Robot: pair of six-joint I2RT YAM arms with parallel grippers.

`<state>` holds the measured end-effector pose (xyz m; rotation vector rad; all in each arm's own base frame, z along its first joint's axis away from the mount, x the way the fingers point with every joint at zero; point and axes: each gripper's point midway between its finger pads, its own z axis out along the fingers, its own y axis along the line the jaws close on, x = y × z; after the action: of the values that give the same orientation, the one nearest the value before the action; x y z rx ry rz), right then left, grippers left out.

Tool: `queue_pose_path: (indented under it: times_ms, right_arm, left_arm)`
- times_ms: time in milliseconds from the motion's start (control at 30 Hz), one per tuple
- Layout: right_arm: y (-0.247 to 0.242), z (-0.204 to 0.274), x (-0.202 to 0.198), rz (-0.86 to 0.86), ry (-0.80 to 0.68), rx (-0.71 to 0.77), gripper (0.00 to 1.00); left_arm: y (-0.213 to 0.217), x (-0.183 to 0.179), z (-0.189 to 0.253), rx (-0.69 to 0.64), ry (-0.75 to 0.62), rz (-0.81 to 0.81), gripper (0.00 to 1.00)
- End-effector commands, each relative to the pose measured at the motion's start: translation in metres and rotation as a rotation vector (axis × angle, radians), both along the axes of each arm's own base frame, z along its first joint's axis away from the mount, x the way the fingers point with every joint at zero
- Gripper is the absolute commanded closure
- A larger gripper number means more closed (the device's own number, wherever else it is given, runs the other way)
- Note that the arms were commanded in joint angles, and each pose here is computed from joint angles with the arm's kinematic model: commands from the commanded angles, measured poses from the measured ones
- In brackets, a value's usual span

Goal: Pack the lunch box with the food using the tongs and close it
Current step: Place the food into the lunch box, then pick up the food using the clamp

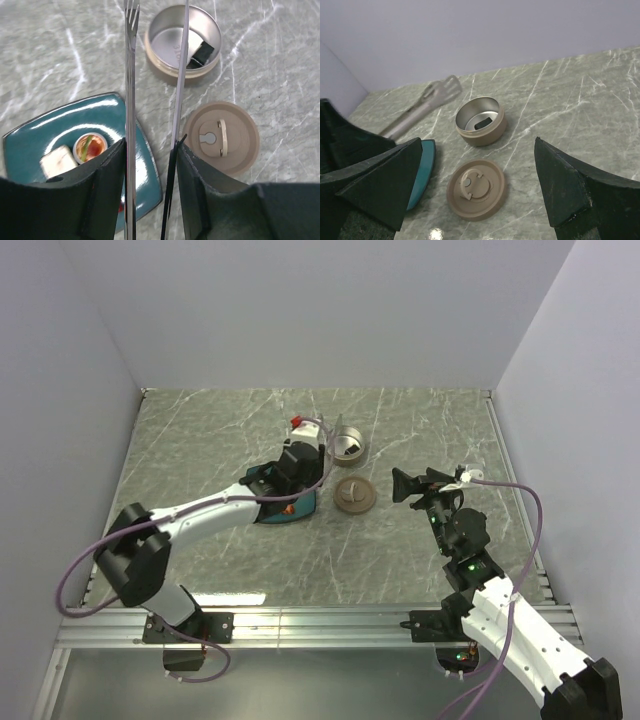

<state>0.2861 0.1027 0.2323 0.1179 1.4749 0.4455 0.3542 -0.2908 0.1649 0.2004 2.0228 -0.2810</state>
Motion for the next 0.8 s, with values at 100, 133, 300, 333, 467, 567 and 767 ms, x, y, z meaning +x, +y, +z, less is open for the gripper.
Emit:
queue_pose_path:
  times_ms: [100,133,300,333,467,567,767]
  right_arm:
    - [-0.002,0.012,0.002,-0.007,-0.046,0.009,0.0]
    - [-0.002,0.012,0.002,-0.005,-0.045,0.01,0.0]
    - [0.001,0.012,0.001,0.01,-0.047,0.012,0.0]
    - [0.002,0.012,0.002,0.012,-0.047,0.011,0.0]
    - [0.004,0.013,0.002,0.024,-0.043,0.016,0.0]
    - [0.005,0.013,0.0,0.035,-0.046,0.02,0.0]
    - [0.006,0.012,-0.001,0.043,-0.04,0.025,0.0]
  left_arm:
    - [0.039,-0.019,0.021,-0.079,-0.039,0.122,0.52]
    - [0.046,-0.022,0.018,-0.072,-0.038,0.146,0.52]
    - [0.076,-0.056,0.006,-0.082,-0.006,0.215,0.52]
    - [0.081,-0.064,0.001,-0.069,0.012,0.22,0.52]
    - [0.099,-0.093,-0.012,-0.081,0.053,0.263,0.51]
    - [0.107,-0.109,-0.021,-0.074,0.085,0.279,0.51]
    - [0.128,-0.127,-0.033,-0.044,0.098,0.374,0.5]
